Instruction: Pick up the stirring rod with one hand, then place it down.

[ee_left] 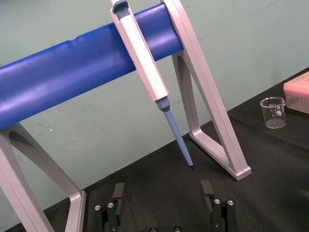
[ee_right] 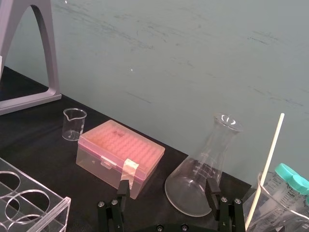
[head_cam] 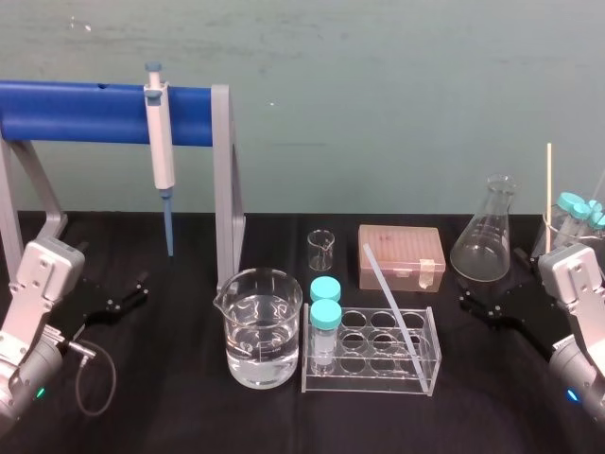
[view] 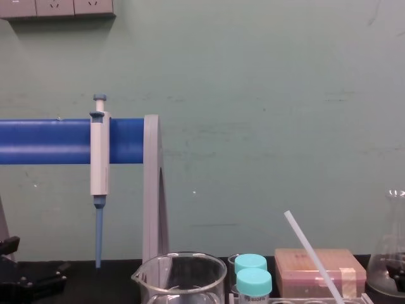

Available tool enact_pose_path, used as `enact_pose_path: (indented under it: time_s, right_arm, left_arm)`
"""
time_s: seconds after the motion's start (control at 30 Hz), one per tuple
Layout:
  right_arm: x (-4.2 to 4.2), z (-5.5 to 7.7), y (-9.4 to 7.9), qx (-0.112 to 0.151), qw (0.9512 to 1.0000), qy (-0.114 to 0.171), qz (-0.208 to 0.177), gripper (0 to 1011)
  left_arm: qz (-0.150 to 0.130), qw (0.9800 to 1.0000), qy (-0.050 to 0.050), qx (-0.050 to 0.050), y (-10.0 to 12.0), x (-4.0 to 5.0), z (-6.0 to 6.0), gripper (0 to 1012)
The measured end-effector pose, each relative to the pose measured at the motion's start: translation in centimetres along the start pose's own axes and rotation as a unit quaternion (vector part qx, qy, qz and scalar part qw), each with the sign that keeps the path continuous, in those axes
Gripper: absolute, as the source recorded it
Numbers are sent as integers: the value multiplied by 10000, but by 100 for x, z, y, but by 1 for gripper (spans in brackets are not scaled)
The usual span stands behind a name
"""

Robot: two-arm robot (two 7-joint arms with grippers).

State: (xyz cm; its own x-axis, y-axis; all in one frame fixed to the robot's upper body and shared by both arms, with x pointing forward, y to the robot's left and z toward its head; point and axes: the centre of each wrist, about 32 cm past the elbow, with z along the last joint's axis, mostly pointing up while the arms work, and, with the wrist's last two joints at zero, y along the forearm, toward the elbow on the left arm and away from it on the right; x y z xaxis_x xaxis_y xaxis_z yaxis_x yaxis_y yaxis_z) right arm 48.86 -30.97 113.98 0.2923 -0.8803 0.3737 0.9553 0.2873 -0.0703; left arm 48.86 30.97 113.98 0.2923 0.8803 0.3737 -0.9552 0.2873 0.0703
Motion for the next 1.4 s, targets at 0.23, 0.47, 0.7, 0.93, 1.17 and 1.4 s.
enact_pose_path:
  time_s: [0.23,0.47,0.7,0.93,1.17,1.4]
  right_arm:
    - [2,1,0,1,10000,4,1,1004]
    - [102,134,6,154,9982,550,196,1004]
    - [203,371,-10,83,9823,1572,1013,1004]
    - [239,525,-9,5,9638,1885,1886,1004]
    - [214,597,57,-28,9545,1693,2454,1004]
    - [145,614,223,-202,9536,1411,2652,1004]
  left_arm:
    - [0,10000,0,0,0,0,0,1000]
    - [0,10000,0,0,0,0,0,1000]
    - [0,10000,0,0,0,0,0,1000]
    - [0,10000,0,0,0,0,0,1000]
    - [0,10000,0,0,0,0,0,1000]
    - [0,10000,0,0,0,0,0,1000]
